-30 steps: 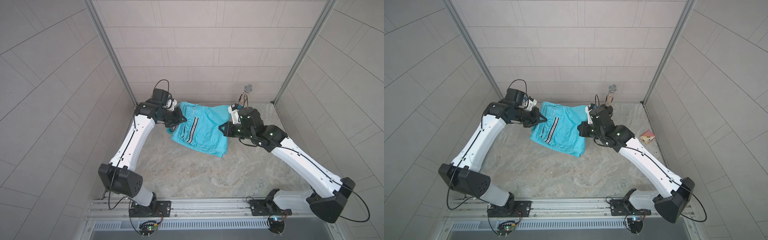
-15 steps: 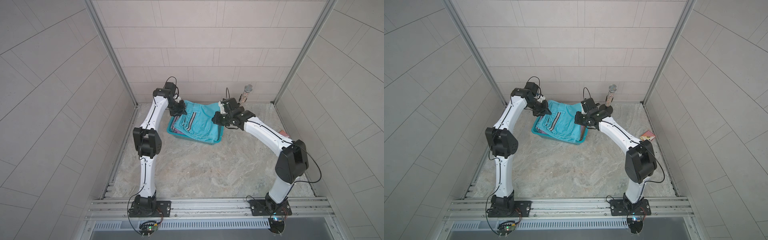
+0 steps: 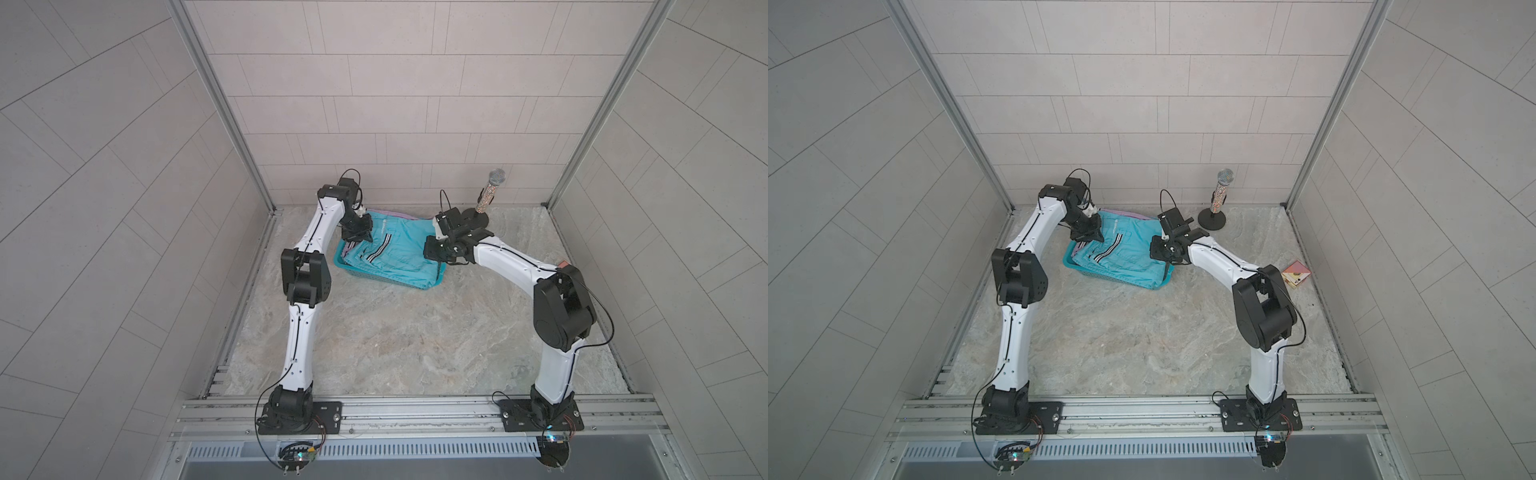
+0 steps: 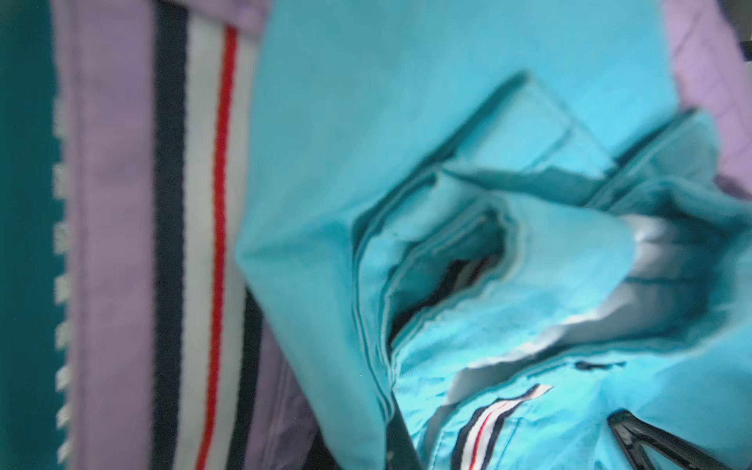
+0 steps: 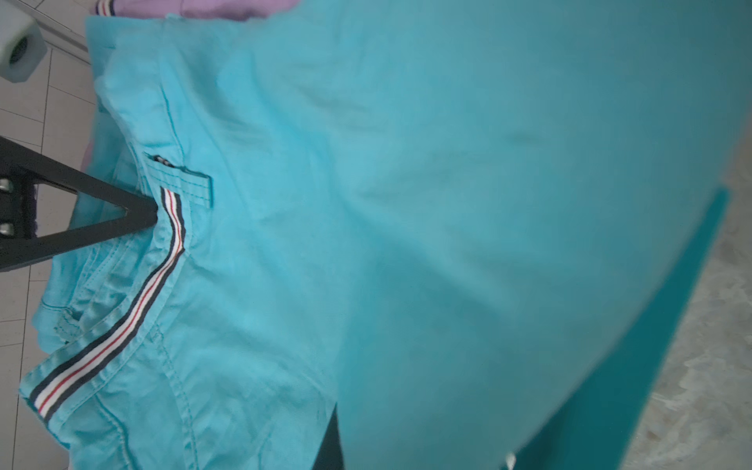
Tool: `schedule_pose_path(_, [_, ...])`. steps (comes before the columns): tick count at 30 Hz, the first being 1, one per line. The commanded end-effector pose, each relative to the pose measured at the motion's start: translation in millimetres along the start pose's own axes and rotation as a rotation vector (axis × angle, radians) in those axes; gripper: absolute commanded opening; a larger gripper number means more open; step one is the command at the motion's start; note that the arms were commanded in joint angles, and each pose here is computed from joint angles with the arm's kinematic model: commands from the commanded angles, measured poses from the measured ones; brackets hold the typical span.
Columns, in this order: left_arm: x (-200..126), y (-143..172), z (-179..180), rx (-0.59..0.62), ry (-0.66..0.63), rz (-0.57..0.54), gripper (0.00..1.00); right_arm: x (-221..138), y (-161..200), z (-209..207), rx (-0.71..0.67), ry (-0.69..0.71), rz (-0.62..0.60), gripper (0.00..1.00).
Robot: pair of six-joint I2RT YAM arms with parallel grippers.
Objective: Put the folded long pants in the basket
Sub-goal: Place the long pant in the basket.
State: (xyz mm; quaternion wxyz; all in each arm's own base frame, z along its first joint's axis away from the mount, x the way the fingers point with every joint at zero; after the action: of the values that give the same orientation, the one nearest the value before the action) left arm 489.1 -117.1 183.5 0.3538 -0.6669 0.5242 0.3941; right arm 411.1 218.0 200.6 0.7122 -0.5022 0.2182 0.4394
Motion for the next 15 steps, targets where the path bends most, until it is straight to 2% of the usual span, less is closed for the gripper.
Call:
schedule_pose_path(1, [-28.8, 3.7, -3.9, 0.012, -0.003, -0.059, 0.0, -38.0, -27.7, 16.7, -0.039, -0.011, -0.141, 0.0])
schedule_pose_path(4, [-25.1, 1.0, -3.2, 0.005, 0.004, -0.056, 0.0, -34.1, -33.6, 16.8, -0.049, -0.002, -0.135, 0.0])
schedule_pose_path(10, [5.2, -5.1, 15.2, -0.04, -0.007, 0.006, 0.0, 6.7, -20.9, 4.1, -0.063, 0.036, -0.053, 0.0])
schedule_pose_path(14, [5.7, -9.0, 15.4, -0.029, -0.017, -0.019, 0.0, 14.6, -17.5, -2.2, -0.09, 0.069, -0.035, 0.0])
schedule_pose_path(15, [4.6, -10.3, 14.5, -0.026, -0.013, -0.027, 0.06, 14.9, -16.0, -3.7, -0.092, 0.076, -0.033, 0.0])
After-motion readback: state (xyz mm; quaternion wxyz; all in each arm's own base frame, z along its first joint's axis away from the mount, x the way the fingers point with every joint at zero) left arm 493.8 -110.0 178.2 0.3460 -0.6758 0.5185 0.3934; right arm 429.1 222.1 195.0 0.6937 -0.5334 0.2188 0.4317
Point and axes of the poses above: each gripper's point midway between its finger pads, its own x axis out along the fingers, its own z axis along the line the jaws close on, y = z × x, the point moved 7 cm from there along -x, back along the fingers, and after that the axes turned 5 degrees about -x, right-handed, at the moved point
